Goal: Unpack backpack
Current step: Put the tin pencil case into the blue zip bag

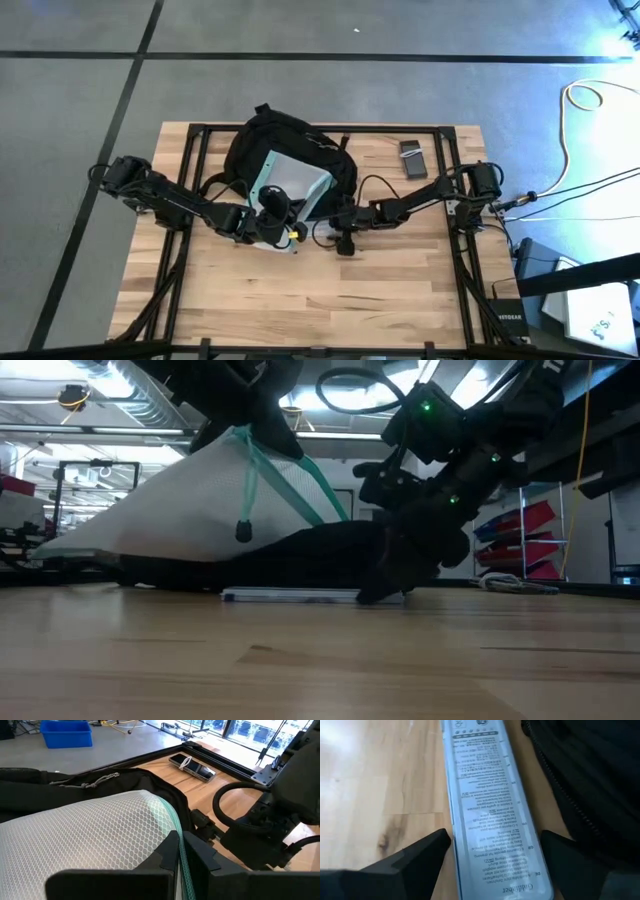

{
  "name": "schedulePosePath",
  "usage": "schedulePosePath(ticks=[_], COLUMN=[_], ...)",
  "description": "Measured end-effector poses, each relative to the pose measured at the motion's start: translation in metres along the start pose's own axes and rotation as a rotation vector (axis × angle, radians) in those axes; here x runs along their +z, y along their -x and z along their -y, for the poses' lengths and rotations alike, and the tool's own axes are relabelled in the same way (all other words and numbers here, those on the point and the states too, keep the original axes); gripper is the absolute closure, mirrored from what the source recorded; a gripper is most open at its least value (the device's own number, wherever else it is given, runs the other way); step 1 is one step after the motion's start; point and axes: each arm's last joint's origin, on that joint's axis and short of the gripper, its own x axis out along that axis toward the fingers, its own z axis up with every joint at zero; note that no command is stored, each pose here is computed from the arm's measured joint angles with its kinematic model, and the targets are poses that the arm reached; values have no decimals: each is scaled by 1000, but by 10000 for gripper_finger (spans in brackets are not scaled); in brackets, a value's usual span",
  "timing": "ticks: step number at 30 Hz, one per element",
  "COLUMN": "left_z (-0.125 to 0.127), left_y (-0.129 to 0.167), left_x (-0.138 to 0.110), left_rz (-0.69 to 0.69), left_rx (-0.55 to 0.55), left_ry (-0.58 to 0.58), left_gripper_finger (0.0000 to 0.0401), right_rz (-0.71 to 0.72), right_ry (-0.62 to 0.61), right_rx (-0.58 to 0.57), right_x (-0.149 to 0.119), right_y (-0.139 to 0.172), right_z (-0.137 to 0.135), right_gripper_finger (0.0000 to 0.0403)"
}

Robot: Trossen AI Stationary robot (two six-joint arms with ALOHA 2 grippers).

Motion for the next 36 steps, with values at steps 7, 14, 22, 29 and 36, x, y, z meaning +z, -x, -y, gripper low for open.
schedulePosePath(ticks=[7, 14, 22, 29, 36], left_z=[0, 0, 0, 0, 0], left_y=[0, 0, 0, 0, 0], left_x=[0, 0, 0, 0, 0], left_rz=[-1, 0, 0, 0, 0], left_rx=[0, 0, 0, 0, 0], left_ry=[-1, -1, 0, 0, 0], left_gripper_finger=[395, 395, 395, 395, 395], right_rz=[-12, 2, 22, 22, 30], right_ry=[-4, 37, 32, 33, 37], right_rx=[78, -11, -80, -77, -69], right_x=[-2, -8, -10, -10, -9], right_y=[1, 4, 5, 5, 5], right_z=[-18, -42, -48, -48, -48], right_gripper_finger=[94, 94, 94, 125, 162])
